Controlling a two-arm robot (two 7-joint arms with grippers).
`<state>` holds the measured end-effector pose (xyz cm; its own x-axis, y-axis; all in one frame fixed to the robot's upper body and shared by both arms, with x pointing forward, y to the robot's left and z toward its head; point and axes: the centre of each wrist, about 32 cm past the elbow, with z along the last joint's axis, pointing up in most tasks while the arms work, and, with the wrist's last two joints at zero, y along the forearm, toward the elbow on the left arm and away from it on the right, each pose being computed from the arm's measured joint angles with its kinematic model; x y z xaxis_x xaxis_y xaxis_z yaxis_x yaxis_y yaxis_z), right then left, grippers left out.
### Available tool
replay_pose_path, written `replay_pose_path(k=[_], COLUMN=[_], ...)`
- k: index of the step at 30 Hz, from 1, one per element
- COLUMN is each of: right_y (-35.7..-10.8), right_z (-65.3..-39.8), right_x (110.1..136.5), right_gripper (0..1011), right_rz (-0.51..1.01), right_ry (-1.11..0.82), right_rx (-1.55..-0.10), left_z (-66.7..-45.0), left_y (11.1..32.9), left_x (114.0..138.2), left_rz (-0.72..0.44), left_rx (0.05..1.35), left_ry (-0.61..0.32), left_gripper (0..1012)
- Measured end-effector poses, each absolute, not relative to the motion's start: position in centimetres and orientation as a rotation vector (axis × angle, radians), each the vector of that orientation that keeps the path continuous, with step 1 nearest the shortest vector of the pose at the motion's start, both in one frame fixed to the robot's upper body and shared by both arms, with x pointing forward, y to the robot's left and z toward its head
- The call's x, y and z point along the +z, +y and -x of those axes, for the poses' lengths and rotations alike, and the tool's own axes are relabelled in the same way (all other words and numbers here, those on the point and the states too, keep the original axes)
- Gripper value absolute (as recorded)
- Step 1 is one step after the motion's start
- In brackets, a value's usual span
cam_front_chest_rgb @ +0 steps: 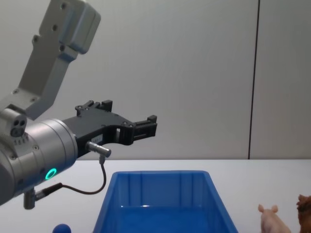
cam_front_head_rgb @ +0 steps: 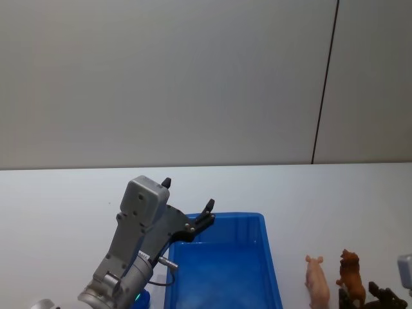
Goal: Pick up the two dolls from the table and place them into the box.
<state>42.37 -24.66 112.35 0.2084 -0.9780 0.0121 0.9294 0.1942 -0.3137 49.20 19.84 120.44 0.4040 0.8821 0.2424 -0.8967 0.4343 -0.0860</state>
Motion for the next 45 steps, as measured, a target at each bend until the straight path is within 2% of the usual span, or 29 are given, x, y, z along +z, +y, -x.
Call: replay_pose_path(k=[1,7,8,13,28,45], right_y=[-24.7,-24.6,-24.6,-24.6,-23.8,-21.7], right_z=[-42.4,-42.4,-42.4,-42.4,-42.4,-44.1], right_x=[112.2,111.9,111.9,111.9,113.8,116.1], right_gripper=[640,440,440,291,283,283], right_rz=[0.277,0.278,0.279,0.277,0.203,0.076], right_ry=[0.208,0.205,0.203,0.190,0.079,0.010], right_rx=[-1.350,-1.346,-1.346,-1.344,-1.302,-1.098], left_z=[-49.2,-49.2,-49.2,-49.2,-49.2,-49.2], left_y=[19.8,19.8,19.8,19.8,19.8,19.8], left_x=[120.4,120.4,120.4,120.4,120.4,120.4], left_rz=[-0.061,-0.061,-0.061,-0.061,-0.061,-0.061], left_rx=[1.124,1.124,1.124,1.124,1.124,1.124], left_ry=[-0.268,-0.268,-0.268,-0.268,-0.268,-0.268], left_gripper=[1001,1001,1001,1001,1001,1001])
